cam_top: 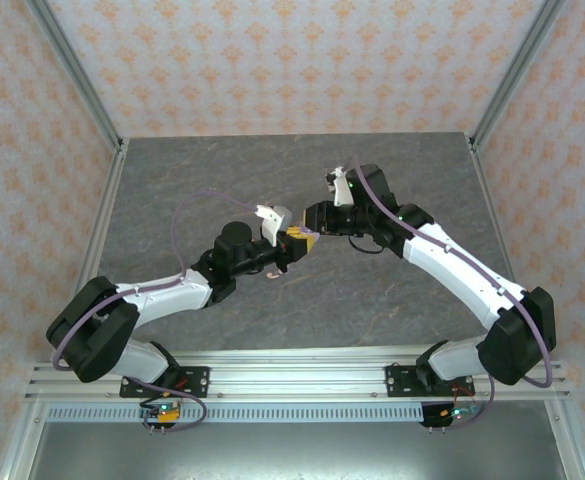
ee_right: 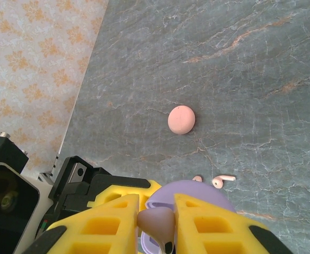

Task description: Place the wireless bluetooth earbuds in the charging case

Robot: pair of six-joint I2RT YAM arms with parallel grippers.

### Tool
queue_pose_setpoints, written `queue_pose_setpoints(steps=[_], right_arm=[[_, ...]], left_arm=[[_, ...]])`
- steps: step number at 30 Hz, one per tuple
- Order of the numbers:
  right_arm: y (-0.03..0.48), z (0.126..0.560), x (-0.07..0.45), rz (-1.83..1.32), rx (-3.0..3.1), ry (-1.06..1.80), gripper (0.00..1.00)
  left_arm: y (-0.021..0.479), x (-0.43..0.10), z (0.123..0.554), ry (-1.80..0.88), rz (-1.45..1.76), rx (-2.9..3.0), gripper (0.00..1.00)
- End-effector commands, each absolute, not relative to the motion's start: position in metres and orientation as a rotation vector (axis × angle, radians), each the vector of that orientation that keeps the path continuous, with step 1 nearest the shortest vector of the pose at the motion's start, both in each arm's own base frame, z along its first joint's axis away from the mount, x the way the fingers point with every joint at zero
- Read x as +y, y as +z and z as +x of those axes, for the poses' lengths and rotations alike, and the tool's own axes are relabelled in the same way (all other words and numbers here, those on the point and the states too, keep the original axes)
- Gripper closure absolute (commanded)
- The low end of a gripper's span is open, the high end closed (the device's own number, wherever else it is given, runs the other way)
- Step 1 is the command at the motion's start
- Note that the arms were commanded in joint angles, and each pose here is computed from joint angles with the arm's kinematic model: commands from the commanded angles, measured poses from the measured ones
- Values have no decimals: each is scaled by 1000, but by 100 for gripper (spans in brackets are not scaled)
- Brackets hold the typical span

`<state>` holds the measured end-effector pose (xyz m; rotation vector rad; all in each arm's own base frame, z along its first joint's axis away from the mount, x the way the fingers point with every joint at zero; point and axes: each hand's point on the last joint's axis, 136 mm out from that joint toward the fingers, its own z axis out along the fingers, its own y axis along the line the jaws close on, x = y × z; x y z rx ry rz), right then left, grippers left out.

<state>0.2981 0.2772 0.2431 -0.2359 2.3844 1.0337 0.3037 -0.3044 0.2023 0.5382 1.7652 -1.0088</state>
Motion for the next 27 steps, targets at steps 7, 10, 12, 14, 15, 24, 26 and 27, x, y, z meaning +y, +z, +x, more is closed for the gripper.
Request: queue_pose_setpoints(steps=[7,10,12,14,15,24,26,27], right_arm=[[248,306,275,-218,2352,979,78],[245,306,275,-212,2357,966,78],[243,306,275,-217,2362,963,78],[241,305,275,-219,2369,957,78],[241,305,275,-219,2369,957,78],[237,298,279,-254,2383,962,78],[236,297,279,-259,2388,958,77],[235,297,279,-260,2389,955,77]], left_arm=[[229,-308,306,-1032,524,1713,87],[228,-309,307,-1036,522,1718,87],[228,-308,309,-1031,506,1723,87],[228,-308,310,-1030,497,1724,87],[227,-308,311,-1030,492,1730,87],[226,-306,317,-1017,450,1750,87],[226,-306,317,-1015,449,1750,87],[226,-306,318,-1016,451,1750,87]])
